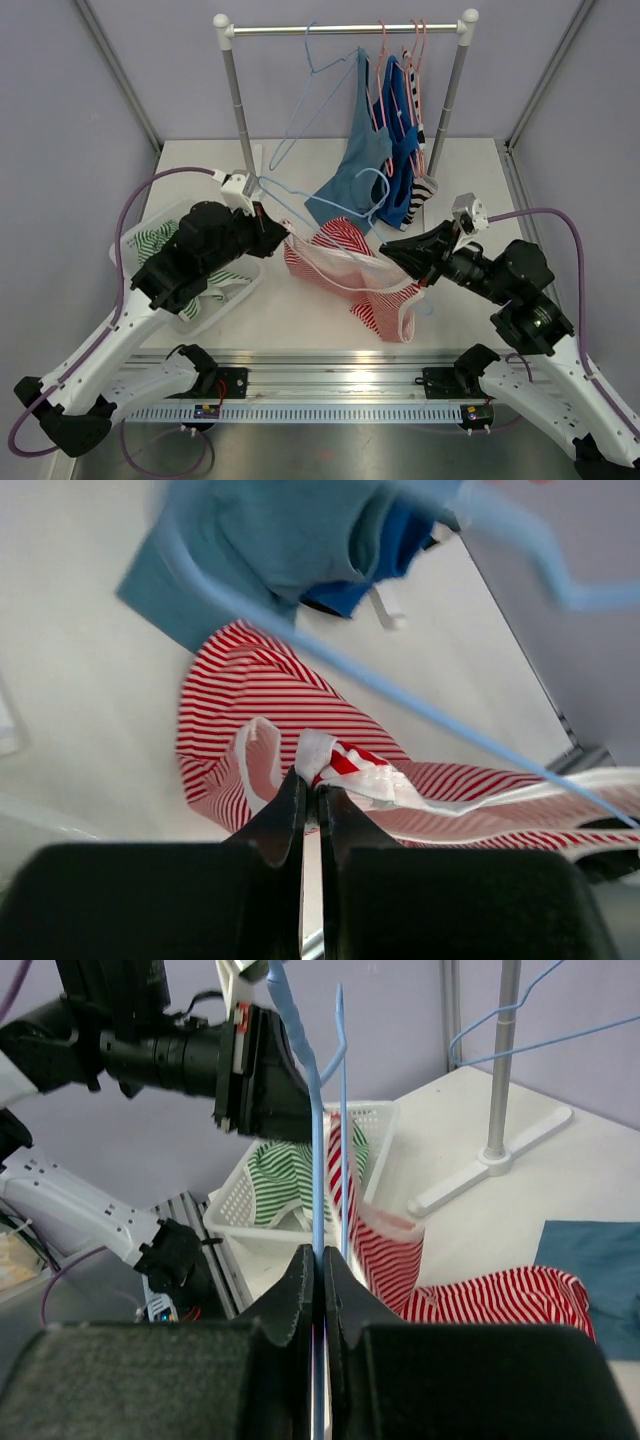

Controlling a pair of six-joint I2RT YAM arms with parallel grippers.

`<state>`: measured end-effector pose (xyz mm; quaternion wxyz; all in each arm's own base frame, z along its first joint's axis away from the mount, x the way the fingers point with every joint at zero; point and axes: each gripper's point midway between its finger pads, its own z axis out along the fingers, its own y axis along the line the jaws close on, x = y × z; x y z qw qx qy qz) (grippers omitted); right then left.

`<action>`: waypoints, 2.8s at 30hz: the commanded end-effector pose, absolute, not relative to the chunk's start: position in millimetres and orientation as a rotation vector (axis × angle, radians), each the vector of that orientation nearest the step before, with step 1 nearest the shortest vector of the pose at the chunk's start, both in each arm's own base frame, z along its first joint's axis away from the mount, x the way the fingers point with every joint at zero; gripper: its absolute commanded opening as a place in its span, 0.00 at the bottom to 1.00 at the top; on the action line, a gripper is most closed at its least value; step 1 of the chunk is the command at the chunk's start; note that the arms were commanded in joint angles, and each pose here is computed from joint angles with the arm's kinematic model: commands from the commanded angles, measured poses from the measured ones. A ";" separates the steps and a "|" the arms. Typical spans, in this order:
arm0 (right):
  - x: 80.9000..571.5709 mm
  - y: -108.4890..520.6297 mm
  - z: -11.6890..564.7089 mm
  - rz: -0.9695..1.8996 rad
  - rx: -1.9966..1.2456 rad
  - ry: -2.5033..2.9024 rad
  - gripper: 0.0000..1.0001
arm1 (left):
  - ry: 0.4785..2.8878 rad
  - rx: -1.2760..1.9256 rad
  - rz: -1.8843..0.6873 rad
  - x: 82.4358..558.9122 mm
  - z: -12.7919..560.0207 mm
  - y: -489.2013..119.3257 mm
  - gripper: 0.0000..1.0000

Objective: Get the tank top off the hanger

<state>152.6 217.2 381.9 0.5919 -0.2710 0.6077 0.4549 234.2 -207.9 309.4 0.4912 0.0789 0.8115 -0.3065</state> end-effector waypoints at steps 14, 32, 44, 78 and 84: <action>200.6 190.0 478.2 1.041 -0.183 1.086 0.00 | 2.016 0.279 -0.909 209.6 260.5 -228.7 0.00; 209.9 202.0 462.9 1.138 -0.151 0.840 0.00 | 2.090 0.494 -0.990 168.1 215.3 -278.4 0.00; 257.4 190.6 445.9 0.818 -0.098 1.347 0.00 | 2.226 0.467 -0.702 176.3 186.7 -246.2 0.24; 437.7 249.1 468.3 0.284 -0.125 1.606 0.00 | 2.036 0.244 -0.282 181.3 241.9 -121.5 0.99; 458.5 266.5 472.5 0.282 -0.159 1.587 0.00 | 2.032 0.263 -0.296 180.8 241.9 -124.7 0.99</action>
